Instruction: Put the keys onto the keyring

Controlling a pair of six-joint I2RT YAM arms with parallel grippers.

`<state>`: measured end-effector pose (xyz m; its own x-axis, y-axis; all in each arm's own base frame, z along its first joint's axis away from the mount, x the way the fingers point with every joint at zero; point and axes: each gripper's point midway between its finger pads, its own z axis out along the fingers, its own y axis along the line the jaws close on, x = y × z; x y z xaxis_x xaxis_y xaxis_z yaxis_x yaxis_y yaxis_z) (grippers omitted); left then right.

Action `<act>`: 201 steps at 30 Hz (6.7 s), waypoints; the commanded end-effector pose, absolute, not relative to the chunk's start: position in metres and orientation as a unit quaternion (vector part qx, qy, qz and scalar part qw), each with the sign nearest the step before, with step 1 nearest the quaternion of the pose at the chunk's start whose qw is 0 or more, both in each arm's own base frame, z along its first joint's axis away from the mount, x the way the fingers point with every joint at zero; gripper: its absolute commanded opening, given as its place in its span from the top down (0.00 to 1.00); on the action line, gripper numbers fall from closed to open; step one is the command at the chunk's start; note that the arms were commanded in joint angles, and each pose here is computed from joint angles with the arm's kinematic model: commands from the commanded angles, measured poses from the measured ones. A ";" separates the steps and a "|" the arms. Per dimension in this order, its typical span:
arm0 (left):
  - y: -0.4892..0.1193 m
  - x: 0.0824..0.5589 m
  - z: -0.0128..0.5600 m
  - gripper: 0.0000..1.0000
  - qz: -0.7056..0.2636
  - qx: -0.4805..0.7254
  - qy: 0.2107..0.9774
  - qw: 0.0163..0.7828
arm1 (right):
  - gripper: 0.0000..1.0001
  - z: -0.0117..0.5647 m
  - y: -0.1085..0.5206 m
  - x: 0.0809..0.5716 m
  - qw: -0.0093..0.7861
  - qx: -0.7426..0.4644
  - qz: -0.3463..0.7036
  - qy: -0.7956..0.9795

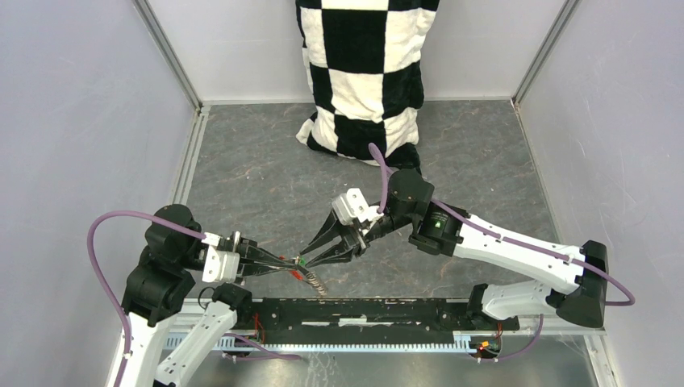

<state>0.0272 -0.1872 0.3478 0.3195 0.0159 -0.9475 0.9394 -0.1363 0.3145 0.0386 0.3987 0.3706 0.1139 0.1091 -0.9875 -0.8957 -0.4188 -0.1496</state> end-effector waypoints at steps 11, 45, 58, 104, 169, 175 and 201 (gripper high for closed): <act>-0.187 0.021 0.364 0.98 -0.422 0.632 0.344 0.551 | 0.67 0.381 0.404 0.047 0.452 -0.610 0.565 0.323; -0.185 0.038 0.354 0.98 -0.381 0.625 0.370 0.572 | 0.99 0.382 0.395 0.043 0.430 -0.608 0.569 0.349; -0.185 0.051 0.343 0.98 -0.362 0.619 0.394 0.575 | 0.99 0.376 0.392 0.050 0.413 -0.590 0.561 0.407; -0.193 0.039 0.348 0.56 -0.395 0.703 0.310 0.503 | 0.99 0.363 0.408 0.044 0.312 -0.631 0.553 0.446; -0.181 0.068 0.330 0.67 -0.269 0.695 0.354 0.565 | 0.99 0.380 0.392 0.103 0.457 -0.451 0.543 0.541; -0.182 0.090 0.395 0.64 -0.295 0.554 0.418 0.657 | 0.99 0.379 0.387 0.110 0.480 -0.426 0.541 0.544; -0.198 0.097 0.358 0.64 -0.421 0.483 0.553 0.532 | 0.99 0.383 0.381 0.118 0.562 -0.336 0.541 0.528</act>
<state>0.0970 -0.1967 0.3580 0.0223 0.0860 -0.9960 0.9819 0.1856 0.0380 0.1166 0.3874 0.3513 -0.1814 0.1381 -0.9737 -0.9626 0.1777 0.2046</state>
